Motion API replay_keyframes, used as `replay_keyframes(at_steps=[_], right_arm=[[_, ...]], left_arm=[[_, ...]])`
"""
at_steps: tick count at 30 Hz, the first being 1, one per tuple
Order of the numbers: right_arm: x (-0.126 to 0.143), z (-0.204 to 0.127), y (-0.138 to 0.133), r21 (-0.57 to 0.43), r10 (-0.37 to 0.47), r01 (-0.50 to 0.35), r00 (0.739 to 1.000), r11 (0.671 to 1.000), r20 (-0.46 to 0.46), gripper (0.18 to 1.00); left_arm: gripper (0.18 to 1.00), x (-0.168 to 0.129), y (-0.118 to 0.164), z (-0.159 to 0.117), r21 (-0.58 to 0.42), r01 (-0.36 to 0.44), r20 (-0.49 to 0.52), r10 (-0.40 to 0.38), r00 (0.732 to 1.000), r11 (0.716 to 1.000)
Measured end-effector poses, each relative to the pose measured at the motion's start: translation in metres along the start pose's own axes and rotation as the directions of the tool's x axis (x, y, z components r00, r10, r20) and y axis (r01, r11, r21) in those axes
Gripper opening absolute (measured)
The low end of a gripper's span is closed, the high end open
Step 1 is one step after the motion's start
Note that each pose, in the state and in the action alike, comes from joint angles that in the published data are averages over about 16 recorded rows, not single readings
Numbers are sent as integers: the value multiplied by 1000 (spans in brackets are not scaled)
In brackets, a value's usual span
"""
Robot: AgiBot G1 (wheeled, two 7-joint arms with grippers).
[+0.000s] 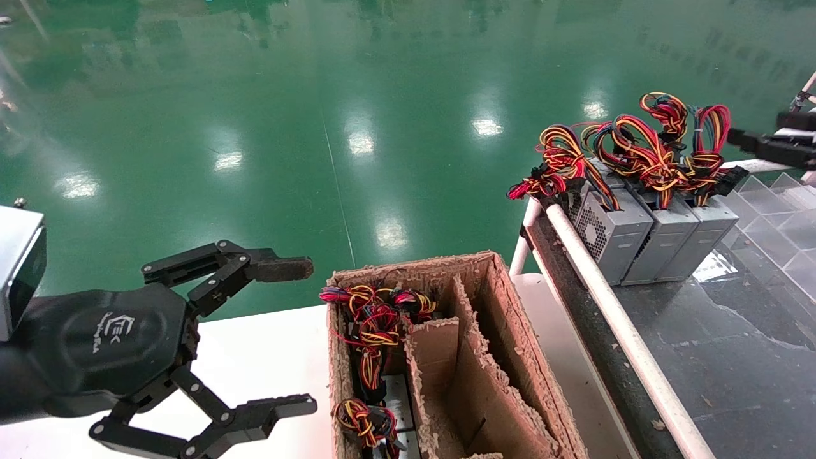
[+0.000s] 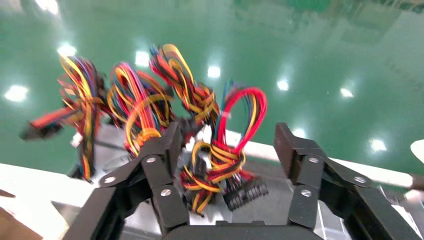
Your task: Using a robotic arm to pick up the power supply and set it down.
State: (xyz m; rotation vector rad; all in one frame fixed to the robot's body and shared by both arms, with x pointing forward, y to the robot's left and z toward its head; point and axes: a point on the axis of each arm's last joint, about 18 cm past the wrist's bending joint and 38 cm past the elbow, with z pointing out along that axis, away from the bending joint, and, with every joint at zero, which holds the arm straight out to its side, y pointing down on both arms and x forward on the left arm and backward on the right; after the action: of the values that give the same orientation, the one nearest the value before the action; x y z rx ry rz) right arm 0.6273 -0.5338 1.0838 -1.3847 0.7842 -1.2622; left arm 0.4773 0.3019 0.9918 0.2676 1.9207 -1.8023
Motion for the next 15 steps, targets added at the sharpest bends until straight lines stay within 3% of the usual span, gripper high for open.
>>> replay_keyframes(at_steps=[15], right_arm=[[-25, -5, -18, 119, -29, 13, 991, 993, 131, 881]], left_arm=[[1001, 0, 0, 0, 0, 0, 0, 0, 1000, 1000]])
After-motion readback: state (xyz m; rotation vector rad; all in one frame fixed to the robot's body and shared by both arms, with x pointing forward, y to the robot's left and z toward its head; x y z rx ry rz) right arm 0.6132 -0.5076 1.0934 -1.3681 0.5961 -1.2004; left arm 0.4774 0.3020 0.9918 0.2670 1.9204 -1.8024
